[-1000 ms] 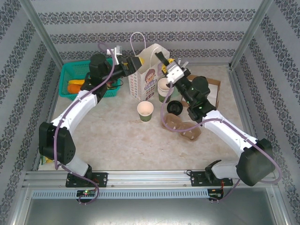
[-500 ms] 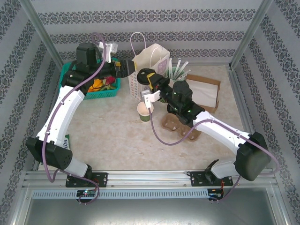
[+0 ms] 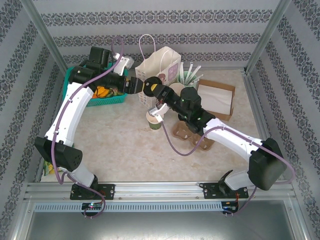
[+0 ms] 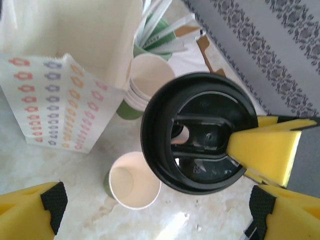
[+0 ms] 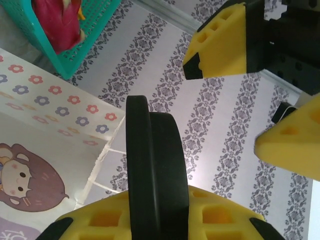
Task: Pack the takeout coffee
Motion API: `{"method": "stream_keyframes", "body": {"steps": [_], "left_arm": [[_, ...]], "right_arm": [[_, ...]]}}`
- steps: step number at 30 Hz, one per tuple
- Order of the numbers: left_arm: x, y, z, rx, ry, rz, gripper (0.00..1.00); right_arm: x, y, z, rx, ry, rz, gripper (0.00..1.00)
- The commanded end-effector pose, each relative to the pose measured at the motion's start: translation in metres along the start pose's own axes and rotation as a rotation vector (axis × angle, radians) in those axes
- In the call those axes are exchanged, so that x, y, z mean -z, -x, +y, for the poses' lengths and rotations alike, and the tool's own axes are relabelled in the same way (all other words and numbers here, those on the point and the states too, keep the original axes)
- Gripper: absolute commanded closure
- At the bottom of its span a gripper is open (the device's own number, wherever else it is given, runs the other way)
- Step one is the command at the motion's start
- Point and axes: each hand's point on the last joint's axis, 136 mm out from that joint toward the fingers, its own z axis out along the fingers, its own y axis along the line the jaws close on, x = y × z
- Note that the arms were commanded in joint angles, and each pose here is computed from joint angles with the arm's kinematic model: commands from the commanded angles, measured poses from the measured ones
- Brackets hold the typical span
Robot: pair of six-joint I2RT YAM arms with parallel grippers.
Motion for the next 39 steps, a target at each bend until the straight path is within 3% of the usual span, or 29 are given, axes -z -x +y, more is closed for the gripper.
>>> {"method": "stream_keyframes", "body": {"steps": [1, 6, 12, 24, 33, 39], "left_arm": [[0.005, -0.012, -0.007, -0.080, -0.014, 0.056, 0.15], [0.006, -0.010, -0.010, -0.121, -0.025, 0.055, 0.29], [-0.001, -0.013, -0.009, -0.137, -0.051, 0.072, 0.38], [-0.015, -0.023, -0.003, -0.097, -0.077, 0.132, 0.47], [-0.018, -0.026, -0.002, -0.099, -0.091, 0.141, 0.66], [-0.020, -0.027, -0.002, -0.103, -0.097, 0.145, 0.67]], "right_arm": [[0.003, 0.016, -0.003, 0.079, -0.014, -0.067, 1.00], [0.009, 0.037, 0.000, 0.068, 0.027, -0.166, 1.00], [0.006, 0.040, -0.010, 0.069, 0.004, -0.174, 1.00], [-0.002, 0.040, -0.029, 0.096, -0.048, -0.158, 1.00], [-0.003, 0.042, -0.031, 0.087, -0.042, -0.159, 1.00], [-0.003, 0.045, -0.034, 0.083, -0.049, -0.163, 1.00]]}}
